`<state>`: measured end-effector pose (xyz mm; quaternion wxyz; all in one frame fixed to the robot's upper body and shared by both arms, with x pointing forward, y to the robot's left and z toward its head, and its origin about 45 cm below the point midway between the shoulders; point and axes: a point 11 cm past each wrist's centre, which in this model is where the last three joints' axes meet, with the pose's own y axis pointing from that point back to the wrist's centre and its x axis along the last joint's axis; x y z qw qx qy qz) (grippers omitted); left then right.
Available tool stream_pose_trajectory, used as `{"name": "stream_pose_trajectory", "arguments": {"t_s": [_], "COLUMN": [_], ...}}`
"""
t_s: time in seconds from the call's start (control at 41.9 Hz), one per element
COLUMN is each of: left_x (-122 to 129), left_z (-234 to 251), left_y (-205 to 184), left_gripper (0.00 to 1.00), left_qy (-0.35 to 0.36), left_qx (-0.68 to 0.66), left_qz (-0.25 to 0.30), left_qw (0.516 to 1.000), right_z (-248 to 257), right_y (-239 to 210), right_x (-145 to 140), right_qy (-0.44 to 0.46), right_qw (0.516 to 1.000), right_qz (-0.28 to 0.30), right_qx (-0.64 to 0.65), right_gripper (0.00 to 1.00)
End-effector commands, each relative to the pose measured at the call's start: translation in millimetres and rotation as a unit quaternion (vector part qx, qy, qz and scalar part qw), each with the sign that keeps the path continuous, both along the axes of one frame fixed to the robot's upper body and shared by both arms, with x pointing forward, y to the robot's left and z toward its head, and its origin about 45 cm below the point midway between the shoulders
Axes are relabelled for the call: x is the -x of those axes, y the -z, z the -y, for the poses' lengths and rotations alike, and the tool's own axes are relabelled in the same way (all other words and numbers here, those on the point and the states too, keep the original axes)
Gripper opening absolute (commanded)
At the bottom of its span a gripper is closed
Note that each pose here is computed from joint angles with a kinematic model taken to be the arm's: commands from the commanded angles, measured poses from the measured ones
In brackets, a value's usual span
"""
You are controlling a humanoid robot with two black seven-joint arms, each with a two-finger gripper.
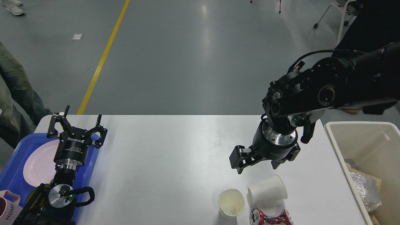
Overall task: Tidy desktop
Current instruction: 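Move the right gripper to the white paper cup nearest the robot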
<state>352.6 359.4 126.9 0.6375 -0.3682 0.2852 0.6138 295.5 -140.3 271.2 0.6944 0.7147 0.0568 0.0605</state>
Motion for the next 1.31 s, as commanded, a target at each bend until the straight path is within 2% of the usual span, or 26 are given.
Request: {"name": "stream_pose_trajectory", "arguments": {"t_s": [0.0,0.143,0.405,0.572,0.691,0.858,0.906,0.954,1.049,1.121,1.216,1.288], "left_x": [-0.1,-0.1,0.4,0.4,-0.1,-0.1,0.4,0.4,-0.1,0.4,-0.1,0.4], "left_z": [0.0,0.0,-0.1,-0.1,0.0,0.0,-0.1,-0.1,0.0,-0.1,0.0,-0.1], "left_y": [-0.1,-0.1,0.5,0.5,-0.1,-0.1,0.5,0.5,-0.1,0.5,-0.1,0.5], "left_gripper": [0.97,0.97,0.97,0.97,0.97,0.97,0.97,0.97,0.97,0.97,0.97,0.97], "left_qy": [0.000,0.000,0.000,0.000,0.000,0.000,0.000,0.000,0.000,0.000,0.000,0.000], "left_qx": [0.000,0.000,0.000,0.000,0.000,0.000,0.000,0.000,0.000,0.000,0.000,0.000], "left_qz": [0.000,0.000,-0.001,-0.001,0.000,0.000,-0.001,-0.001,0.000,-0.001,0.000,-0.001], "left_qw": [1.000,1.000,1.000,1.000,1.000,1.000,1.000,1.000,1.000,1.000,1.000,1.000], "right_z": [-16.3,-23.0,-22.3,-19.1,-17.2,-18.1,-18.1,-18.9,-18.4,-17.9,-17.1,-17.2], "right_y": [31.4,59.5,117.4,134.8,146.3,157.1,157.1,157.5,157.6,157.6,158.8,159.3], "right_x": [16.4,26.3,27.1,28.7,29.2,31.5,31.5,32.4,32.5,32.7,34.8,35.7], "right_qy": [-0.027,-0.036,-0.017,-0.012,-0.005,-0.002,-0.002,-0.001,-0.002,-0.001,0.002,0.007], "right_qw": [0.999,0.999,1.000,1.000,1.000,1.000,1.000,1.000,1.000,1.000,1.000,1.000], "right_qz": [-0.017,-0.010,0.006,0.006,0.004,0.000,0.000,-0.002,-0.002,-0.003,-0.006,-0.009], "right_qx": [-0.007,-0.003,0.018,0.024,0.025,0.025,0.025,0.024,0.025,0.025,0.025,0.024], "right_gripper": [0.97,0.95,0.95,0.95,0.90,0.88,0.82,0.64,0.40,0.27,0.00,0.00]}}
